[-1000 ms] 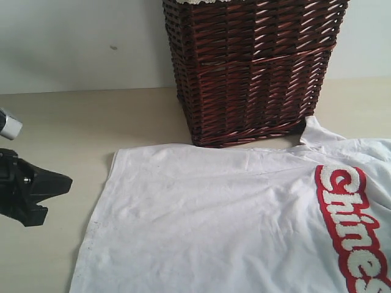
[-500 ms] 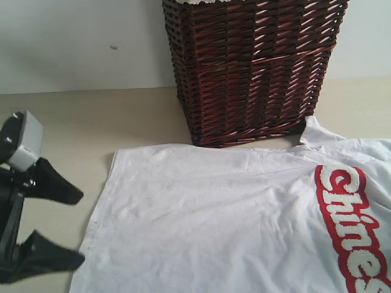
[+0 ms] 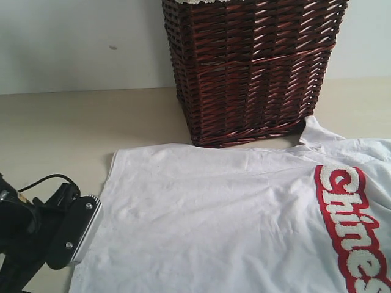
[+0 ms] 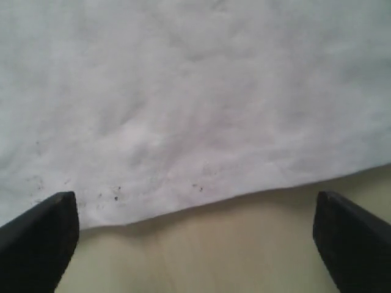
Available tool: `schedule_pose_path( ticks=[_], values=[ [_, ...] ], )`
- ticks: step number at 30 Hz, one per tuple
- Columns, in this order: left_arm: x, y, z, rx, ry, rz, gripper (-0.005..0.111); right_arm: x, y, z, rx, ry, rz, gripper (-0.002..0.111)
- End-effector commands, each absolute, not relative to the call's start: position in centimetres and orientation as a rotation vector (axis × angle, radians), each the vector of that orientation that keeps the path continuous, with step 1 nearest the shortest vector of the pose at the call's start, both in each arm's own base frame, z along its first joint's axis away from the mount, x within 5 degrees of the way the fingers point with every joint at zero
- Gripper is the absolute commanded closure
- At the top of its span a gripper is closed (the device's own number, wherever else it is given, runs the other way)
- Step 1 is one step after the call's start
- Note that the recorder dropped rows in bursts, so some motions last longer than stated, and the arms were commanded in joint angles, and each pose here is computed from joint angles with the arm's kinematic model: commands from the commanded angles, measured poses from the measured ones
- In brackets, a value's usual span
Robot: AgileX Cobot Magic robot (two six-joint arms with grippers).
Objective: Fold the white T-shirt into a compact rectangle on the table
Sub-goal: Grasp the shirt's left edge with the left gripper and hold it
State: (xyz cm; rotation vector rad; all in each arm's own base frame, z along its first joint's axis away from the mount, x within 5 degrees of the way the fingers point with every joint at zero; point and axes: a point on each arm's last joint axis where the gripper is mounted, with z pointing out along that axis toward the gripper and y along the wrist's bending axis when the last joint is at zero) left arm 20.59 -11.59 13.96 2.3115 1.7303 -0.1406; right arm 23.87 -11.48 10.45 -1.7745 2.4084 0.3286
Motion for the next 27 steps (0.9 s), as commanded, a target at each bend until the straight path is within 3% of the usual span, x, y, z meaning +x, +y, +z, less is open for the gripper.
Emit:
schedule_pose_path(
  ticks=[1, 11, 16, 27],
  values=[
    [22.4, -12.5, 12.8, 2.314, 1.840, -0.170, 0.003, 23.3, -12.0, 8.5, -1.876, 2.417, 0.302, 0.108],
    [26.3, -14.8, 16.2, 2.226, 1.922, -0.265, 0.003, 23.3, -12.0, 8.5, -1.876, 2.417, 0.302, 0.108],
    [26.2, -15.0, 14.1, 2.260, 2.028, -0.373, 0.003, 23.3, -12.0, 8.5, -1.876, 2.417, 0.302, 0.108],
    [26.8, -15.2, 12.5, 2.223, 2.061, -0.362, 0.003, 23.3, -12.0, 8.5, -1.872, 2.418, 0.303, 0.108]
  ],
)
